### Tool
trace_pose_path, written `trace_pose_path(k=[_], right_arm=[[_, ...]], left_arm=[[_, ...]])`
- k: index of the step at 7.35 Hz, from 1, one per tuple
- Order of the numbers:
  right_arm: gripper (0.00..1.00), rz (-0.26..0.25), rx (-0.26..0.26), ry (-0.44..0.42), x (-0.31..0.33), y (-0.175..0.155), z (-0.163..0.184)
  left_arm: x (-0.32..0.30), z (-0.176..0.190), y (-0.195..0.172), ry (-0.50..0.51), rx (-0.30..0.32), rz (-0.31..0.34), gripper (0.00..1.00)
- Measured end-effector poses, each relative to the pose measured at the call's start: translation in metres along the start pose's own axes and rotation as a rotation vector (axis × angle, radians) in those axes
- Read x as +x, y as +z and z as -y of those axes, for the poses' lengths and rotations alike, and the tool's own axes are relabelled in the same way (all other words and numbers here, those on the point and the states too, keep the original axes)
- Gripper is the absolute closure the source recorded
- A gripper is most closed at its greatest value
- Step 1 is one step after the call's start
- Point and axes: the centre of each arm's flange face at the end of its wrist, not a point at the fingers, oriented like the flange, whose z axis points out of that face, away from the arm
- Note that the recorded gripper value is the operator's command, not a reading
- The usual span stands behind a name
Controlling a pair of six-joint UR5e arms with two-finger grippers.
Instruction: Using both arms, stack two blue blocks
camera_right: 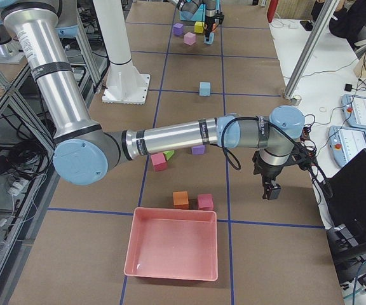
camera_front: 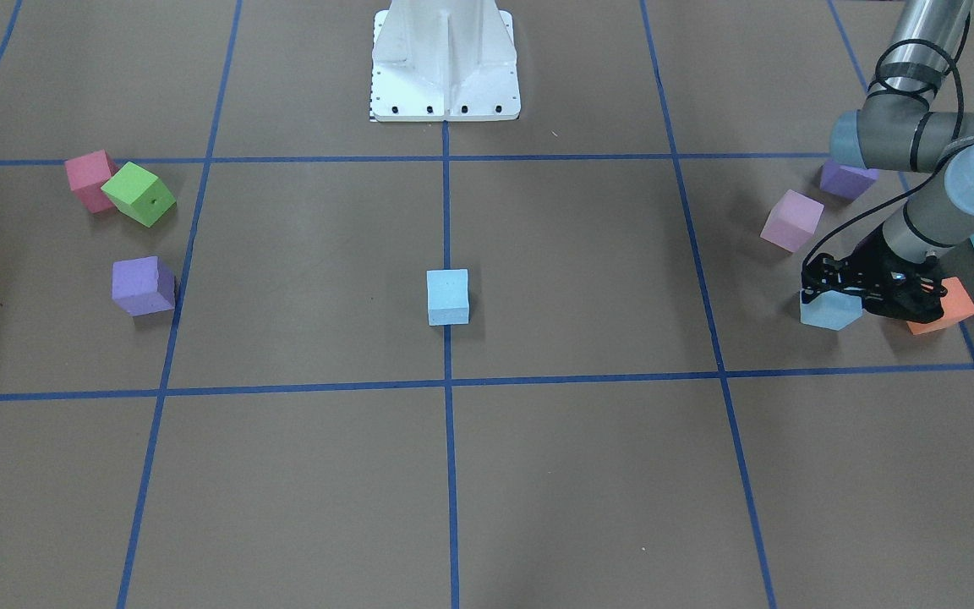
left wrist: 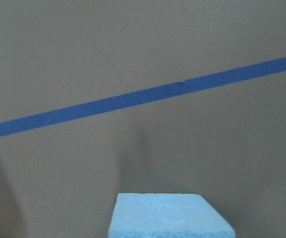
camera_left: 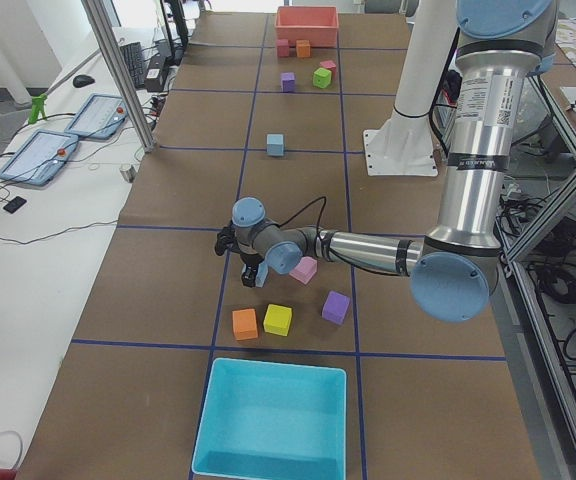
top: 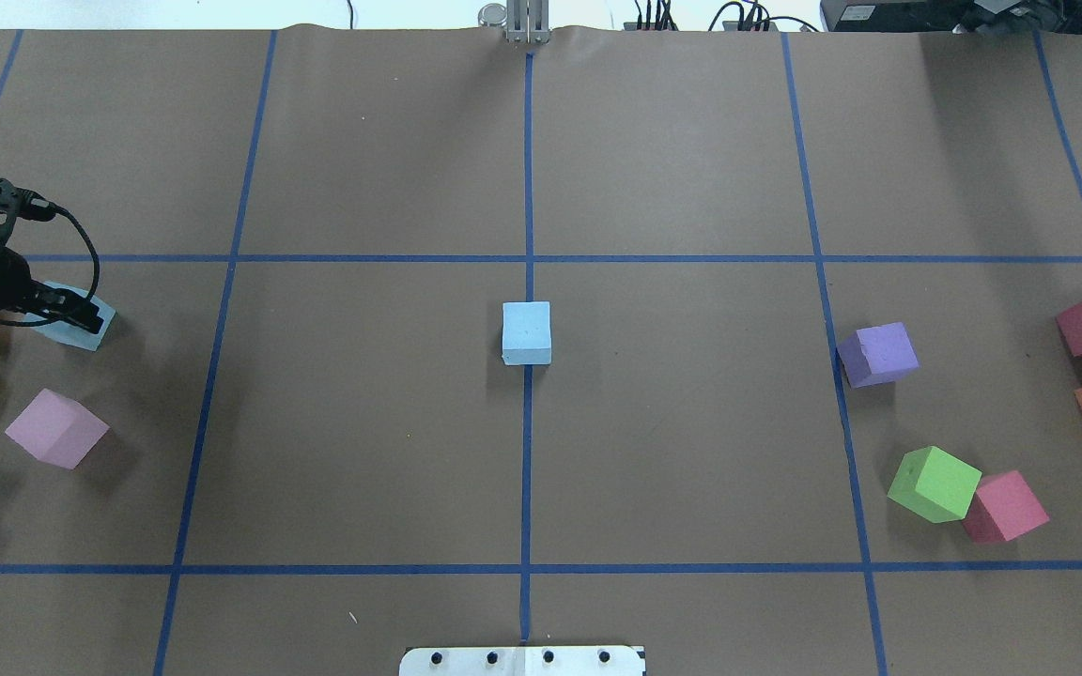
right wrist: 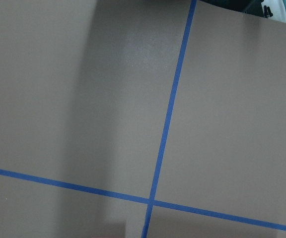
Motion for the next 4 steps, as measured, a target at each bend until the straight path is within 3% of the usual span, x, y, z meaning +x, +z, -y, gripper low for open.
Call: trace_pose_path(k=[4], right_arm=[[0.00, -0.001, 0.002, 0.015, -0.0038, -0.0010, 0.0032]], left_arm=[[0.0003, -0.0001, 0.0021, -0.002, -0.010, -0.004, 0.38]])
